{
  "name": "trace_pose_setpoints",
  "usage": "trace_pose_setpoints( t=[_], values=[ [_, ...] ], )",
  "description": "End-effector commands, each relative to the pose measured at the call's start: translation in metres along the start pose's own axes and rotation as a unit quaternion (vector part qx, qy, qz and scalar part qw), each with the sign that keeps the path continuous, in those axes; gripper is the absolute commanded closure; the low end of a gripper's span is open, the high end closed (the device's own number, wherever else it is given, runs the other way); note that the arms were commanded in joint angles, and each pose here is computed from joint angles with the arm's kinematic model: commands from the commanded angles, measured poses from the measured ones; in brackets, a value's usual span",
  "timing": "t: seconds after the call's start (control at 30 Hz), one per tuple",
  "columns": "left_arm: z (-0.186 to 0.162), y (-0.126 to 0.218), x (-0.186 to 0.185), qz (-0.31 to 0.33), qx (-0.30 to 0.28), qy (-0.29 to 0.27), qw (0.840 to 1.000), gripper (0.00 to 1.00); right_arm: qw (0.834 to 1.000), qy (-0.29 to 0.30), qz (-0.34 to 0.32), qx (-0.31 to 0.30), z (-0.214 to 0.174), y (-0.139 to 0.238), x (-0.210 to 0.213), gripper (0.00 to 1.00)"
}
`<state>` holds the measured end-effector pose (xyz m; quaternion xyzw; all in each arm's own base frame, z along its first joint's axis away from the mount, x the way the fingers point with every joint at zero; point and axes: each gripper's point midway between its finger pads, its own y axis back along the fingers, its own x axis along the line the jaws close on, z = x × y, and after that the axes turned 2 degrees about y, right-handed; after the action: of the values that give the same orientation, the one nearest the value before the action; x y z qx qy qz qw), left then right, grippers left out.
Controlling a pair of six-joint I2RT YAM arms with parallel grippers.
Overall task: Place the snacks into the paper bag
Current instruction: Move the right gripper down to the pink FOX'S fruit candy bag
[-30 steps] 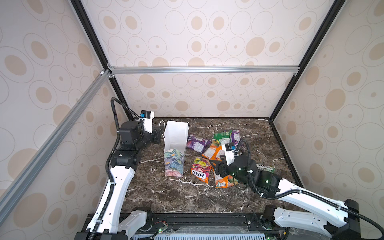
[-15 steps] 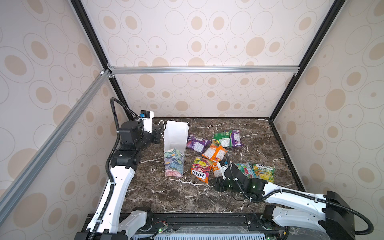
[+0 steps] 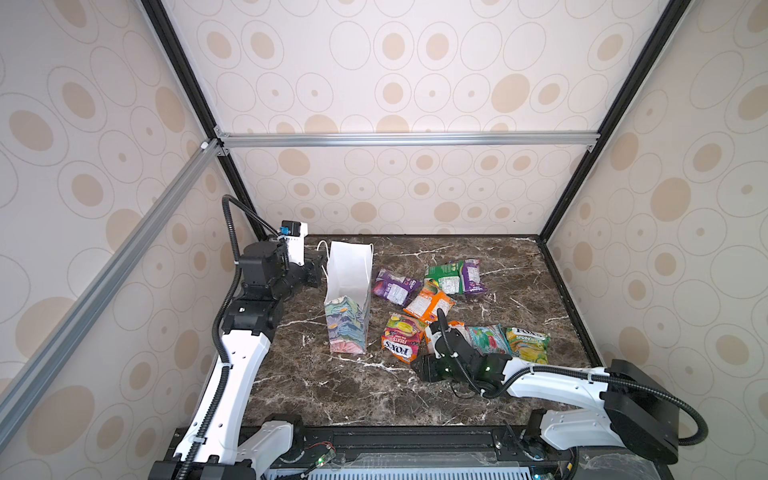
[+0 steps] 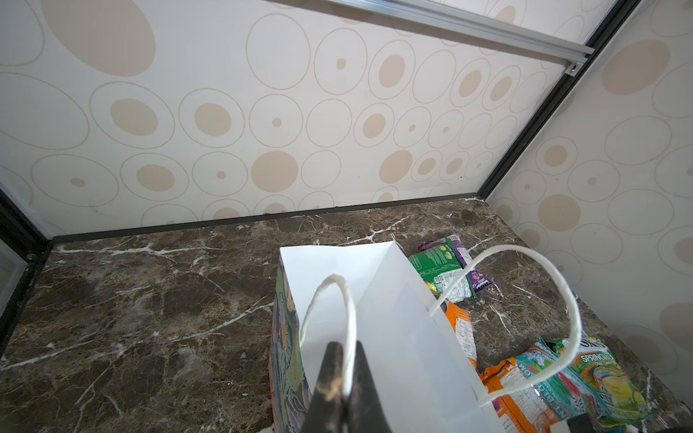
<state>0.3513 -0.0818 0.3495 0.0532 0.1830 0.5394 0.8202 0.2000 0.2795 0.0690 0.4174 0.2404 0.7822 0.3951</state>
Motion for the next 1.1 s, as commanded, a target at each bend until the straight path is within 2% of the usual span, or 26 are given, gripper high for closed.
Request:
trace_pose_setpoints(
  t=[0.0,0.43,0.8,1.03,1.07],
  values=[
    [0.006,0.0,-0.001,-0.003,-0.01,-0.012,1.0,1.0,0.999,-0.033,0.012,-0.018,0.008,-0.006,0.0,0.38],
    [0.007,0.003,-0.003,-0.005,-0.012,-0.014,1.0,1.0,0.996,-0.085,0.01,0.007,-0.006,-0.036,-0.011,0.37],
    [0.008,0.003,-0.002,-0.003,-0.012,-0.014,1.0,1.0,0.996,-0.089,0.009,-0.007,0.002,-0.051,-0.013,0.37],
    [0.007,0.001,-0.002,-0.004,-0.009,-0.012,1.0,1.0,0.994,-0.106,0.001,-0.011,-0.002,-0.057,-0.021,0.41],
    [0.007,0.002,-0.002,-0.004,-0.01,-0.012,1.0,1.0,0.994,-0.111,0.001,-0.014,-0.002,-0.057,-0.023,0.44]
  ],
)
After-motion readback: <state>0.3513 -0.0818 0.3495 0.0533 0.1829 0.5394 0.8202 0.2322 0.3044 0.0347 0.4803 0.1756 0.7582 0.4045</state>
